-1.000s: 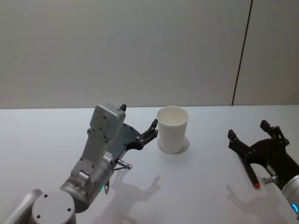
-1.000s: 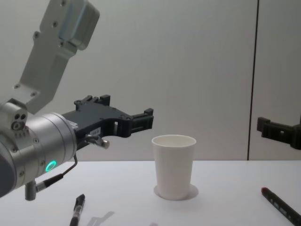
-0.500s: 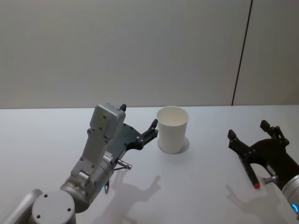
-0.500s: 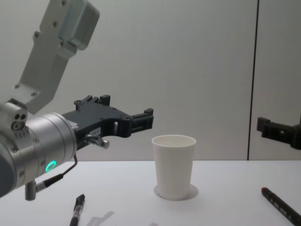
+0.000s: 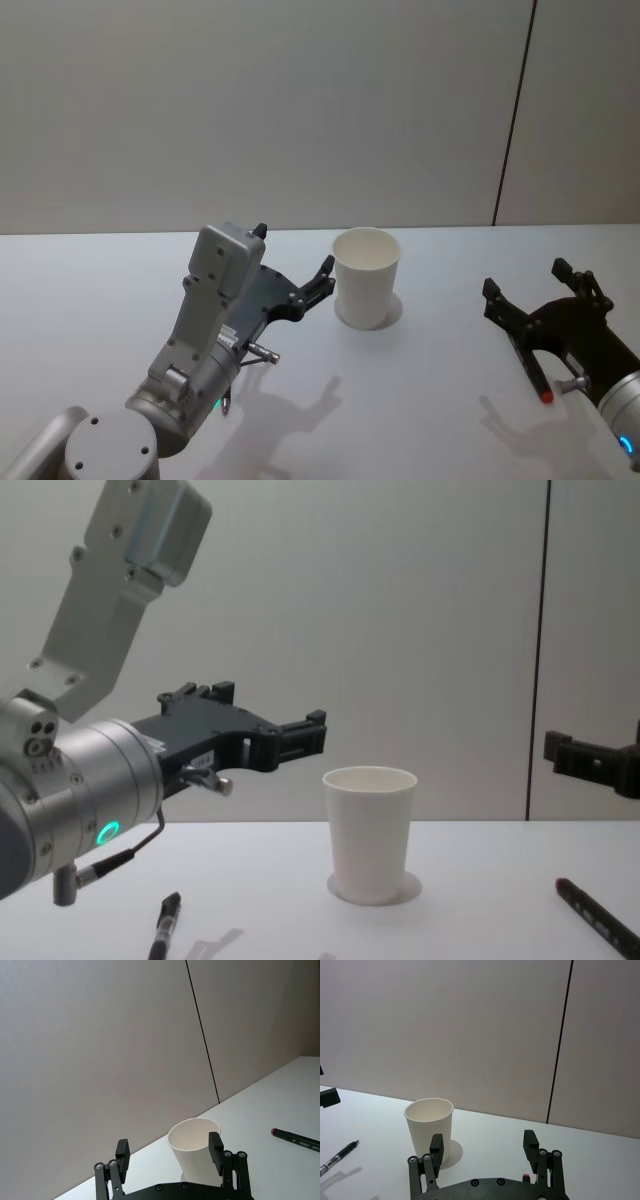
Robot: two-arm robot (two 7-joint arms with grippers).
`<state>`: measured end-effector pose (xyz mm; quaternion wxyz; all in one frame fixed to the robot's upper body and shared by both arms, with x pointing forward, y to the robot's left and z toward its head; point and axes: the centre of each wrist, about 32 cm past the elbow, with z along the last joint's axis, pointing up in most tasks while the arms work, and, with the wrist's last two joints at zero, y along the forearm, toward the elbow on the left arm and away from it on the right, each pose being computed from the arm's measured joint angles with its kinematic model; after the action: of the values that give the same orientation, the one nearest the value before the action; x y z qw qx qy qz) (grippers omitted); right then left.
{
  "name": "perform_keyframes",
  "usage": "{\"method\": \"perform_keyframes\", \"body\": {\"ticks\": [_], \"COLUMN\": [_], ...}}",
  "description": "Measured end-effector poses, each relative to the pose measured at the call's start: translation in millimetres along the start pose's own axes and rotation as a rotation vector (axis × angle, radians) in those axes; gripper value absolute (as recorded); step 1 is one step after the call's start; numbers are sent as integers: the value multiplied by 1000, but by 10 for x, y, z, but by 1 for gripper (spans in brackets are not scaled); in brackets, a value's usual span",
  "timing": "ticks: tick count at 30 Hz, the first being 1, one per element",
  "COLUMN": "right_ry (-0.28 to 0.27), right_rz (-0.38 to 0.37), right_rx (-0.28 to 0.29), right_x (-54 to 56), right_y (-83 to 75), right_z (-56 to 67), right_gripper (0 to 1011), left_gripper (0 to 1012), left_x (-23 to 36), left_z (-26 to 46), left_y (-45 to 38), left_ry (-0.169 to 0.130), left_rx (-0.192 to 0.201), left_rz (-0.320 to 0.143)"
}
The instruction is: Place the pen into the pen holder.
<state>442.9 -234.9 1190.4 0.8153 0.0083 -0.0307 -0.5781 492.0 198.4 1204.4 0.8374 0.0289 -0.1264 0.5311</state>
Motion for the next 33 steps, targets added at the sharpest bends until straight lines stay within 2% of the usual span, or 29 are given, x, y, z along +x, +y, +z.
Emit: {"method": "perform_keyframes", "body": {"ticks": [9,17,33], "right_ry": [0,15,75], "right_rz": [-1,14,24], "right_rx": [-7,-31,-141], "right_x": [11,105,293], "right_y": [9,56,224], "right_z": [19,108,260], "right_gripper": [1001,1001,1001], "left_gripper": [1004,1004,1004], "left_x": [0,0,0], "left_z": [0,0,0], "left_y": [0,0,0], "left_ry": [0,0,0], "left_rx": [0,0,0], "left_rz": [0,0,0]}}
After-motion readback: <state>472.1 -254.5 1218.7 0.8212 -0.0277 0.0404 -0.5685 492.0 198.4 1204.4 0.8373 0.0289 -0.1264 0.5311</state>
